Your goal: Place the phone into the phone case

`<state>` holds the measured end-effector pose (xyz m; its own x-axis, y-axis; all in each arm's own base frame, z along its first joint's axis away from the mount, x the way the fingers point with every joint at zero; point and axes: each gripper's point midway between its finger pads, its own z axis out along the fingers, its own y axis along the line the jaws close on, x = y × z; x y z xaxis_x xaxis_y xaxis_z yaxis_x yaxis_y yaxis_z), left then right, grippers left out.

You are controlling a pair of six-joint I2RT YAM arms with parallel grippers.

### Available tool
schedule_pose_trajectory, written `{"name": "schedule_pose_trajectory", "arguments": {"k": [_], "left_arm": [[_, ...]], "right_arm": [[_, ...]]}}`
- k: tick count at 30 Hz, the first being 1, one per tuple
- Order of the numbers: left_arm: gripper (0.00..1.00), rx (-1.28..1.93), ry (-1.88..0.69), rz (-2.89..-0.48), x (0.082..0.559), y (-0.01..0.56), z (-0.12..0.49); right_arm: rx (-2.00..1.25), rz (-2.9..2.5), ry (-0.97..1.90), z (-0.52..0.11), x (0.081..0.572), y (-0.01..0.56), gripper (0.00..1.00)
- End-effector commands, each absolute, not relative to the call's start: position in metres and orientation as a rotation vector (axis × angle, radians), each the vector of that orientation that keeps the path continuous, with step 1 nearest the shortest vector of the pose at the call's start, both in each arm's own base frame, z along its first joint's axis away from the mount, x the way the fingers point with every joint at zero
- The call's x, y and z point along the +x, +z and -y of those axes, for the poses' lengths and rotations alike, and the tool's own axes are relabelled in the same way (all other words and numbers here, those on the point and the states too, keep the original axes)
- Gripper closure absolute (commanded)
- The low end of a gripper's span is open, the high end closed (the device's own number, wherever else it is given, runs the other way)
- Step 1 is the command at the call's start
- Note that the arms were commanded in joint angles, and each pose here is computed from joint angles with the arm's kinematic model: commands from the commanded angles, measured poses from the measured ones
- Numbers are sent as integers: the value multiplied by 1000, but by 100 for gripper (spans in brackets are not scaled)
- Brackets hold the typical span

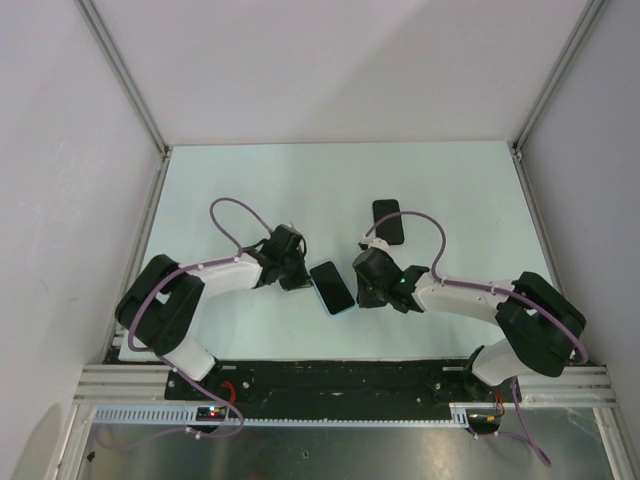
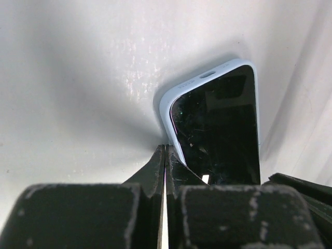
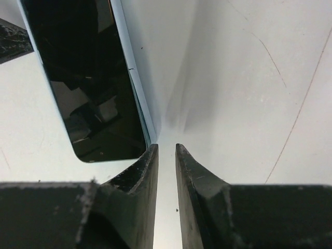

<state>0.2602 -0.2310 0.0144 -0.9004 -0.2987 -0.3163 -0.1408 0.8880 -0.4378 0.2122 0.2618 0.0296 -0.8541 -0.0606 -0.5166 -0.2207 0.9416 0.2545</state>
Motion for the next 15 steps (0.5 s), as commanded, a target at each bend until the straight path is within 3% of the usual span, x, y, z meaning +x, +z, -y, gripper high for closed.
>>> {"name": "schedule_pose_trajectory", "arguments": {"k": [1, 15], "left_arm": [[100, -305, -501, -2645, 261, 13, 214], [100, -230, -607, -2655, 228, 25, 241]], "right_arm": [[-145, -2528, 492, -264, 215, 53, 74], [-193, -2546, 539, -287, 216, 50, 73]]}}
